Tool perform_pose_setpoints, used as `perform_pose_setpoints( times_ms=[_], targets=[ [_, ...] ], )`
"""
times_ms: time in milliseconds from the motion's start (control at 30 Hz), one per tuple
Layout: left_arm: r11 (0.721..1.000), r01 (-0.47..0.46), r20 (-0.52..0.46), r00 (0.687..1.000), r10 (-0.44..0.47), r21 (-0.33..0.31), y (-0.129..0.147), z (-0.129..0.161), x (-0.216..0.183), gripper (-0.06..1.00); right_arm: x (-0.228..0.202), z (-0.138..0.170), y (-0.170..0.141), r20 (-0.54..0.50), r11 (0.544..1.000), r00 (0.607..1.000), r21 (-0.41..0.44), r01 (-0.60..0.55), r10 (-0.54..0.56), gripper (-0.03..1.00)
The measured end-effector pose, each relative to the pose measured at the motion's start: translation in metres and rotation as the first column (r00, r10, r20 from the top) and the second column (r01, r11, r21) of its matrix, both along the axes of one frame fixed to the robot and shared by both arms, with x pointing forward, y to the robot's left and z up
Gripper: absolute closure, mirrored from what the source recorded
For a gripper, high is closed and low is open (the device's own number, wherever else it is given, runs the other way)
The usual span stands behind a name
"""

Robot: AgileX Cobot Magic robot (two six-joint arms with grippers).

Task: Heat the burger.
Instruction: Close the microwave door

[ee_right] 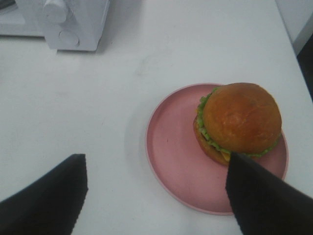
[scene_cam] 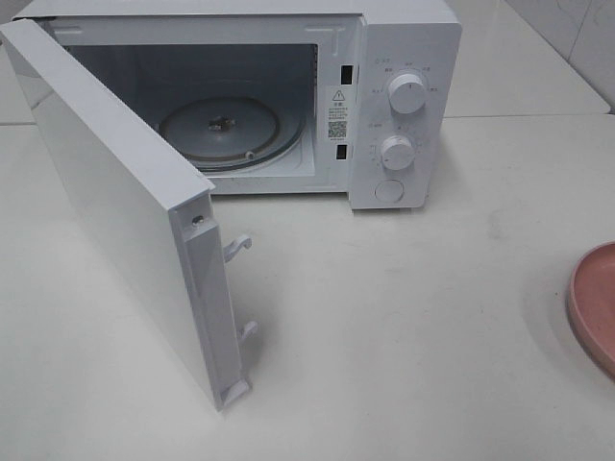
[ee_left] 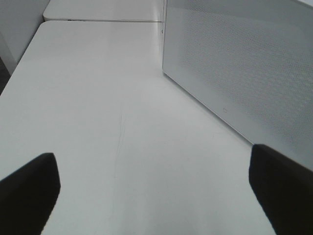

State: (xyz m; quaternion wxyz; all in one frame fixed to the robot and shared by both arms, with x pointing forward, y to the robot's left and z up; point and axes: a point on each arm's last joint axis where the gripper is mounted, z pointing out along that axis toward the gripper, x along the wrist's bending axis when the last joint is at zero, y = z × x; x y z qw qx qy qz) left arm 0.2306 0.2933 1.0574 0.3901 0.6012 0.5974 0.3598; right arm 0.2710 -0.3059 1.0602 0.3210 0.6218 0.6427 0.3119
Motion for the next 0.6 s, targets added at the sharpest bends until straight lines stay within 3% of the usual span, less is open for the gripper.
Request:
perform_pose_setpoints(
  times_ms=[267, 600],
  targets=[
    [1.000, 0.000, 0.000, 1.000, 0.000, 0.000, 0.000, 0.000, 0.000, -0.03, -0.027, -0.001, -0.004, 0.131, 1.000, 0.991, 0.001, 0.029, -0.029, 0.20],
    [1.000, 0.000, 0.000, 1.000, 0.000, 0.000, 0.000, 0.000, 0.000, -0.03, -0.038, -0.011, -0.002, 0.141, 1.000, 0.990, 0.012, -0.010, 0.008, 0.20]
  ],
)
